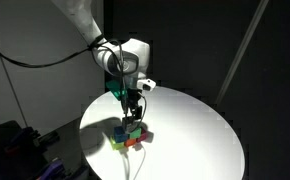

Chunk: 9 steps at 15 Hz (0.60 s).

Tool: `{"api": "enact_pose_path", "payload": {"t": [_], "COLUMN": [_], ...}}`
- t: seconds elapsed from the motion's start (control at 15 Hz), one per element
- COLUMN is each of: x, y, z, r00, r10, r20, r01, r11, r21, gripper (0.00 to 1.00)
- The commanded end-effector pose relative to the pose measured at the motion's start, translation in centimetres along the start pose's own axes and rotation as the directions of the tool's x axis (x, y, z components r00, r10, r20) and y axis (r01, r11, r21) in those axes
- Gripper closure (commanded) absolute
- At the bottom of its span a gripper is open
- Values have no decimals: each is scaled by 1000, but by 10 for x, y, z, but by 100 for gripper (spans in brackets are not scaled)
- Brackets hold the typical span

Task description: Put the grey building block on the table to the right and then put the green building block on top of the grey building block

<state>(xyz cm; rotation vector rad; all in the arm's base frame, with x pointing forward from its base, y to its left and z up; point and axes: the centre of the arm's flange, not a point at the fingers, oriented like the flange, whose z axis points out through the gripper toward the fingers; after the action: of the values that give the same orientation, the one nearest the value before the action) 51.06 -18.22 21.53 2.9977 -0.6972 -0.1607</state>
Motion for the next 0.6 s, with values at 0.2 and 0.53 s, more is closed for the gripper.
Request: {"api": "enact_pose_path", "payload": {"t": [0.2, 0.53], "x": [19, 22], "y": [-3, -4], "z": [7, 13], "r00": [1000, 1000], "r10": [9, 7], "r20": [-13, -8], "r01": [-9, -7], "r11": [1000, 999], "r21": [-23, -32], "gripper": [0, 28]}}
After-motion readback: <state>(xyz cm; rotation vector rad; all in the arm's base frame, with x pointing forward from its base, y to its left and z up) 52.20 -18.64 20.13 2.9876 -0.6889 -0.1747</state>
